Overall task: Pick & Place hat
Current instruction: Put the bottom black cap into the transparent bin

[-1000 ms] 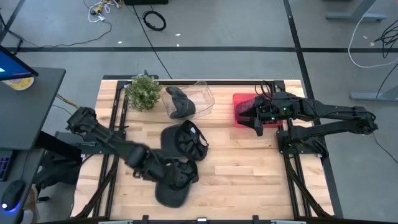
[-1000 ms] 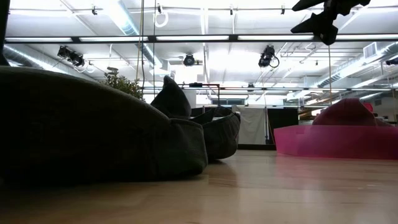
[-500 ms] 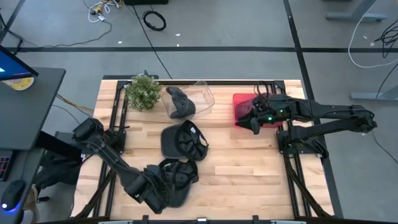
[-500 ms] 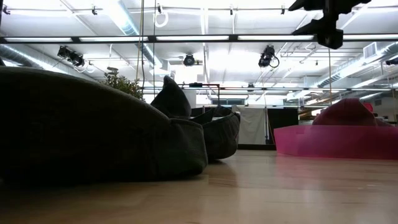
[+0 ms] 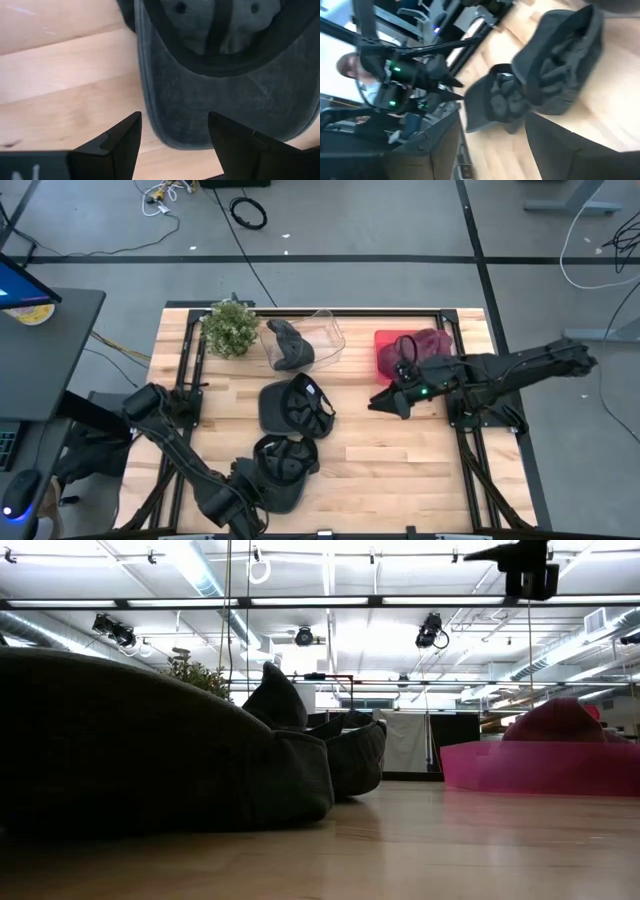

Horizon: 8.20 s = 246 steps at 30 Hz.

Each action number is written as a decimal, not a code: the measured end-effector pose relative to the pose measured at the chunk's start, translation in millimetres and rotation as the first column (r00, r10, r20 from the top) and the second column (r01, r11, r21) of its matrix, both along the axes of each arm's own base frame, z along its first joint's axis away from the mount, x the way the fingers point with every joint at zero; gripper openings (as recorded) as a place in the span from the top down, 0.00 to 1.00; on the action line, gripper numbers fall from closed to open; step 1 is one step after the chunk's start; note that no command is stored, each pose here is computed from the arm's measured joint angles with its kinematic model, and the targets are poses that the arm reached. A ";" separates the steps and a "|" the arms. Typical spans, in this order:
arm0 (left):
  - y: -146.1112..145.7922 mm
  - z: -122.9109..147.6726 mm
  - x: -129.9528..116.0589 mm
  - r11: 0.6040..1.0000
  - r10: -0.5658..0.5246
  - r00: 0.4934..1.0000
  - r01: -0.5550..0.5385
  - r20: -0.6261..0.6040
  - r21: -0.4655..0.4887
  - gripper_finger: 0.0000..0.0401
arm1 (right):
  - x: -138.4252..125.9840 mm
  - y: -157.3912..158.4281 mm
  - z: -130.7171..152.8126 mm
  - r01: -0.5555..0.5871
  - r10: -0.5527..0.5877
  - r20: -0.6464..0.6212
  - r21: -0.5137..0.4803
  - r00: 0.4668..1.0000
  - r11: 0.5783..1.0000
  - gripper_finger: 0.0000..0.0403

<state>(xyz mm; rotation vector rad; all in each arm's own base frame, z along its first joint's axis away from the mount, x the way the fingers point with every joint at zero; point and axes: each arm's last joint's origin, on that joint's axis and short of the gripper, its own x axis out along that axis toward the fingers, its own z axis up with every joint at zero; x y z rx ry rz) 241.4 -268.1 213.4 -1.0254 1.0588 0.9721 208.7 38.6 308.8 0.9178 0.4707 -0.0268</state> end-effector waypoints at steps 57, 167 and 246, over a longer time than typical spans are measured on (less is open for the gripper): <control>-21.3 161.1 -15.9 0.688 -0.672 0.678 0.424 0.297 0.590 0.97 | 12.9 26.5 -1.0 -0.155 0.159 0.081 -0.045 0.984 0.987 0.43; 127.9 253.1 103.1 0.281 -0.896 0.443 0.514 0.030 0.811 0.97 | 20.7 24.7 72.2 -0.749 0.436 0.800 0.026 0.412 0.662 0.44; 156.7 248.2 137.3 0.678 -0.643 0.636 0.214 0.426 0.703 0.28 | -17.4 -29.6 55.7 0.006 -0.058 0.450 0.116 0.891 0.993 0.97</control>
